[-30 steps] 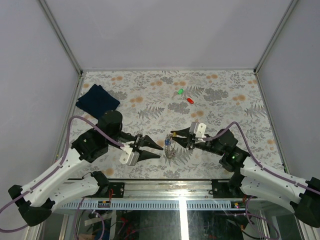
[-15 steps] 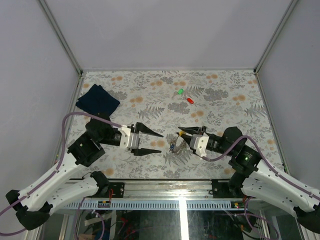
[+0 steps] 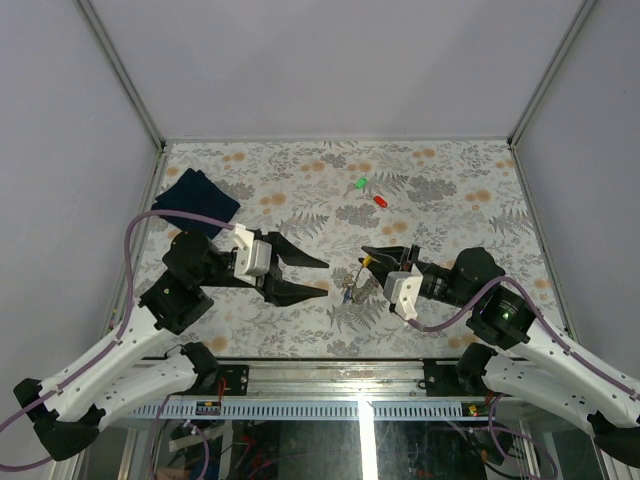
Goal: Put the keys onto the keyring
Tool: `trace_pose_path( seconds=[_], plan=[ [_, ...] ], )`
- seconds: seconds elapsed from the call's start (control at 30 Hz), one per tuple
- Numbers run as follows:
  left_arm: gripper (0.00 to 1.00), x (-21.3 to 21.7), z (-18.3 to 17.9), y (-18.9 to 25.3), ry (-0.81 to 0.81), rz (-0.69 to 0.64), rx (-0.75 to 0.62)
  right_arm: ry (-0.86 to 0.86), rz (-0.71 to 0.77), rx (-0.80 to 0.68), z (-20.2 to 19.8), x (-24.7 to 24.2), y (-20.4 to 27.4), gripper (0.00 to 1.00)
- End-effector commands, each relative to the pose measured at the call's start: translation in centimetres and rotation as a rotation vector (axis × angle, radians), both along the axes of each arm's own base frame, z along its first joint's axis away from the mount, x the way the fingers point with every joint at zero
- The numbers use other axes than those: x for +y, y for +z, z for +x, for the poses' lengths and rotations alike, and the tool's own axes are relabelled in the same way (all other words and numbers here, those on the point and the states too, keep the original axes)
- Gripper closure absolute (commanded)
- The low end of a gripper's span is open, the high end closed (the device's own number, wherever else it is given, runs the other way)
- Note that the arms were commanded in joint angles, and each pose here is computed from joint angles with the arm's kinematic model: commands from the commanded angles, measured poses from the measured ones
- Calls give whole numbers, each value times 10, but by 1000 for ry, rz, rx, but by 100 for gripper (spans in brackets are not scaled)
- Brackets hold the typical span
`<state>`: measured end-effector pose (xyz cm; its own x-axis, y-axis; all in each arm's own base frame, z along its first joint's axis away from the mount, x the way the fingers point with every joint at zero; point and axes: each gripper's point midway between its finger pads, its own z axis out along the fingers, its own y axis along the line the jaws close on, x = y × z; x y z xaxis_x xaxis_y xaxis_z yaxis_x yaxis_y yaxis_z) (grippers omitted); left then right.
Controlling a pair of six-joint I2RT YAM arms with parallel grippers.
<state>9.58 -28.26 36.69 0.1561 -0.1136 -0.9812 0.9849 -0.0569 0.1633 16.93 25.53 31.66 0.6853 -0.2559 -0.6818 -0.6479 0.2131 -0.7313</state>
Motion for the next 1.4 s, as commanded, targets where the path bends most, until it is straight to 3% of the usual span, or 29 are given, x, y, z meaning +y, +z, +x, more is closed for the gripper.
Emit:
trace_pose_path(
  seconds=[0.0, 0.17, 0.27, 0.47, 0.77, 1.07, 1.37],
  plan=[
    [53, -2, 1, 20, 14, -78, 52, -8, 102, -47, -3, -5, 42, 100],
    [55, -6, 12, 23, 64, -85, 130, -4, 144, 33, -6, -3, 45, 100],
    [59, -4, 21, 24, 121, -101, 162, -20, 187, 141, -6, -4, 47, 100],
    [58, 6, 21, 31, 168, -167, 184, -47, 256, 335, -6, -2, 40, 100],
    [57, 17, -11, 25, 41, -194, -78, -89, 400, 500, -2, -4, 53, 100],
    [58, 20, 21, 47, 226, -230, -240, -59, 465, 567, -5, 1, 65, 100],
    [59, 17, 15, 42, 266, -220, -305, -65, 484, 589, -2, 3, 66, 100]
  ],
)
